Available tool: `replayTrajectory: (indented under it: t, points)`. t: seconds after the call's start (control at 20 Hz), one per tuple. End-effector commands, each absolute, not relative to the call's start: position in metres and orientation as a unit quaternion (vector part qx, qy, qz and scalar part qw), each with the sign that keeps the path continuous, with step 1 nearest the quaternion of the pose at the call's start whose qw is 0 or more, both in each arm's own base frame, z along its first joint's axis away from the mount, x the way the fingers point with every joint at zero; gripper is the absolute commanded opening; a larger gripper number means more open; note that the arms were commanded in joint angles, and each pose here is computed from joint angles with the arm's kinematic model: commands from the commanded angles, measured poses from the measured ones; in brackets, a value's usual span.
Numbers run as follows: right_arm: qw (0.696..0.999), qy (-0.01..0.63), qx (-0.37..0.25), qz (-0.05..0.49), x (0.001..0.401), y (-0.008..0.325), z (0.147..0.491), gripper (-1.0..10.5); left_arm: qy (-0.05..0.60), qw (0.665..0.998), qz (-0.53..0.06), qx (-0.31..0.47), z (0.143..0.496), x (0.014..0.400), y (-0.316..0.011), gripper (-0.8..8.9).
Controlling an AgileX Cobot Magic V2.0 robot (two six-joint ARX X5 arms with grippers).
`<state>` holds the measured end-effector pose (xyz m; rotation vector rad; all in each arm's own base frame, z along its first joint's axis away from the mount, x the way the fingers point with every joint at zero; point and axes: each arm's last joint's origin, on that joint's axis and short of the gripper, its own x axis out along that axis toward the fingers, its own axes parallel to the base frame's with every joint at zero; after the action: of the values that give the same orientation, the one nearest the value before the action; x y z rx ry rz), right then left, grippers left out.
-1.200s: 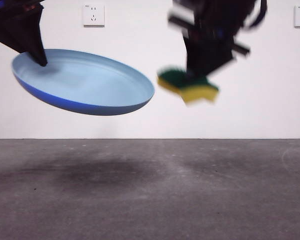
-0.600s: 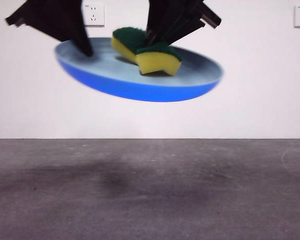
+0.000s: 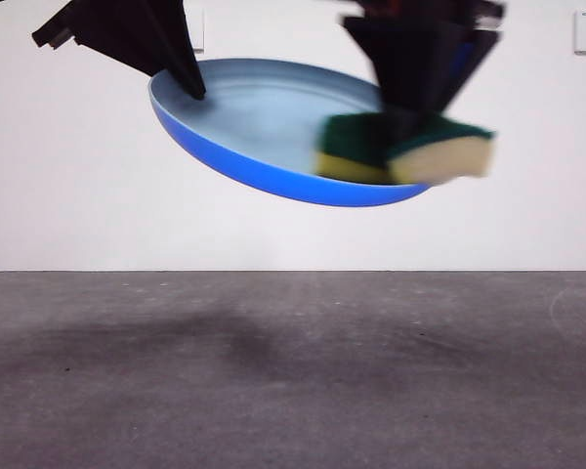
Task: Pick up the plate,pick up the cloth,clean the plate with the cloth
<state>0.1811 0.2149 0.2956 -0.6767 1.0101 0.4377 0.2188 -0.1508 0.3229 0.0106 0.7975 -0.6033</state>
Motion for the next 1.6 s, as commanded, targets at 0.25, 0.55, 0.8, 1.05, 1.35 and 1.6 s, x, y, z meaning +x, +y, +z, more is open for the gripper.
replayTrajectory:
  t: [0.25,0.55,0.8,1.05,1.35,1.6]
  points:
    - [0.877,0.386,-0.246,0.145,0.214,0.209,0.307,-0.2,0.397,0.860,-0.319,0.004,0.320,0.213,-0.156,-0.08]
    - [0.850,0.388,-0.145,0.327,0.220,0.221,0.311,-0.2,0.391,0.857,-0.335,-0.001,0.322,0.213,-0.159,-0.08]
    - [0.776,0.486,-0.187,0.355,0.203,0.211,0.298,-0.2,0.358,0.873,-0.331,-0.013,0.327,0.220,-0.156,-0.08]
    - [0.806,0.485,-0.314,0.130,0.207,0.186,0.295,-0.2,0.373,0.865,-0.336,-0.013,0.325,0.219,-0.155,-0.08]
    - [0.876,0.394,-0.258,0.099,0.227,0.194,0.305,-0.2,0.381,0.851,-0.360,-0.019,0.324,0.216,-0.156,-0.08]
    - [0.872,0.338,-0.108,0.338,0.233,0.220,0.320,-0.2,0.373,0.869,-0.325,0.011,0.323,0.217,-0.155,-0.08]
